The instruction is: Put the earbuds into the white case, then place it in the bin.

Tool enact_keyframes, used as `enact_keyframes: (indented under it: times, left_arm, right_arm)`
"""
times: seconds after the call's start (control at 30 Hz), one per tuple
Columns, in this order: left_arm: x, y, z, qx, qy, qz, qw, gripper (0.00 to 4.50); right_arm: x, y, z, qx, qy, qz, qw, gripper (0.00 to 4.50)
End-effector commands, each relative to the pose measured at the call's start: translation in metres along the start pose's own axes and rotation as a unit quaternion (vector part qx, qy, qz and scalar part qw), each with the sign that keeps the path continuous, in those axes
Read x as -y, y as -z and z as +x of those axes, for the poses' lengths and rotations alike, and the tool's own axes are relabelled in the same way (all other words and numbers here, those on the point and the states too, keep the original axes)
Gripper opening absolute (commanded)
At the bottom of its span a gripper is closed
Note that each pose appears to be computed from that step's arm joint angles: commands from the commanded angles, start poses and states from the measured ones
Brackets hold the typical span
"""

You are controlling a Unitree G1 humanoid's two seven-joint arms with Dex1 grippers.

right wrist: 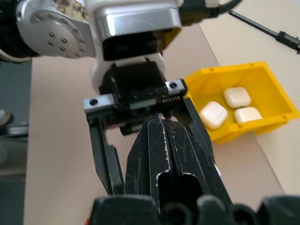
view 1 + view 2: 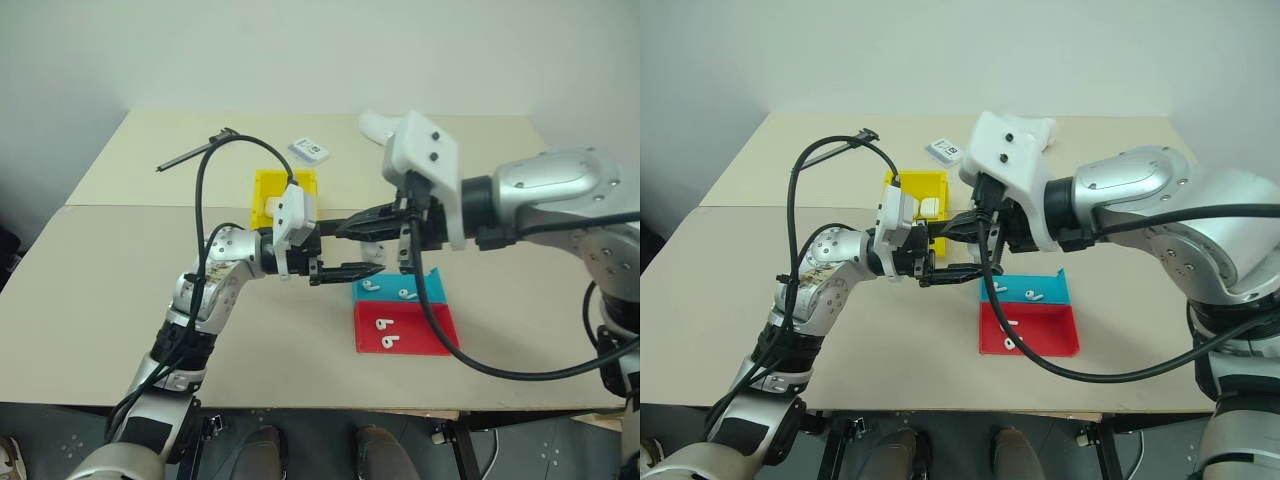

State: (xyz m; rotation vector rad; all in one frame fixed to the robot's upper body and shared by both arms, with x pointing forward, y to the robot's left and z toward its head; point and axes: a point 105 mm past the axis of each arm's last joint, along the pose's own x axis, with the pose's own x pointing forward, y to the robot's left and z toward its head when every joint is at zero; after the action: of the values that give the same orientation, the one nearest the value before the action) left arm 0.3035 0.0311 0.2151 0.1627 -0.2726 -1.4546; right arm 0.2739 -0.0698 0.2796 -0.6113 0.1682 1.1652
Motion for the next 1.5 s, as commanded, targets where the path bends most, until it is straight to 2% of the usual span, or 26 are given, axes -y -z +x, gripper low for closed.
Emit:
enact_keyframes:
  times: [0.03,0.1,0.17,0.27,0.37,0.53,0.6,0.73,0.8,0.9,1.0,1.13,1.3,1.37,1.5]
  left_arm:
    - [-0.005,-0.021,-0.007,0.030,-0.032,0.044,0.998,2.81]
    - [-0.008,-0.022,-0.011,0.034,-0.059,0.047,0.997,2.81]
    - [-0.021,-0.027,-0.014,0.051,-0.137,0.042,0.988,2.81]
    - [-0.052,-0.026,-0.028,0.045,-0.307,0.047,0.949,2.81]
    - [-0.073,-0.013,-0.047,0.000,-0.419,0.064,0.906,2.81]
    - [-0.103,0.018,-0.065,-0.064,-0.522,0.047,0.849,2.81]
    - [-0.112,0.029,-0.066,-0.086,-0.541,0.047,0.836,2.81]
    - [-0.121,0.053,-0.059,-0.140,-0.541,0.038,0.828,2.81]
    - [-0.122,0.058,-0.058,-0.156,-0.538,0.044,0.827,3.54]
    - [-0.121,0.056,-0.060,-0.152,-0.536,0.058,0.829,4.42]
    - [-0.118,0.047,-0.067,-0.136,-0.520,0.050,0.842,4.47]
    - [-0.100,0.008,-0.091,-0.105,-0.454,0.042,0.884,4.47]
    - [-0.040,-0.024,-0.114,-0.111,-0.317,0.066,0.939,4.47]
    - [-0.016,-0.032,-0.126,-0.120,-0.270,0.051,0.954,4.47]
    - [0.019,-0.039,-0.143,-0.148,-0.229,0.020,0.962,4.47]
  right_arm:
    - [0.010,0.003,-0.011,0.001,0.027,0.016,0.999,0.06]
    - [0.016,0.002,-0.017,0.015,0.048,0.034,0.998,0.06]
    - [0.020,-0.006,-0.024,0.067,0.072,0.032,0.995,0.06]
    - [0.020,-0.008,-0.033,0.139,0.100,0.028,0.985,0.06]
    - [0.014,0.017,-0.026,0.099,0.121,0.044,0.987,0.06]
    - [0.009,0.037,-0.004,0.070,0.146,0.063,0.985,0.06]
    - [0.009,0.040,0.001,0.064,0.154,0.067,0.984,0.06]
    - [0.010,0.045,0.006,0.056,0.158,0.086,0.982,0.06]
    - [0.009,0.048,0.008,0.051,0.162,0.089,0.981,0.00]
    - [0.007,0.051,0.011,0.048,0.165,0.092,0.981,0.00]
    - [0.006,0.054,0.011,0.052,0.170,0.096,0.979,0.00]
    - [0.005,0.059,0.006,0.069,0.177,0.088,0.978,0.00]
    - [-0.002,0.075,-0.005,0.099,0.182,0.070,0.976,0.00]
    - [-0.006,0.084,-0.011,0.111,0.184,0.065,0.975,0.00]
    - [-0.014,0.101,-0.026,0.099,0.161,0.046,0.981,0.00]
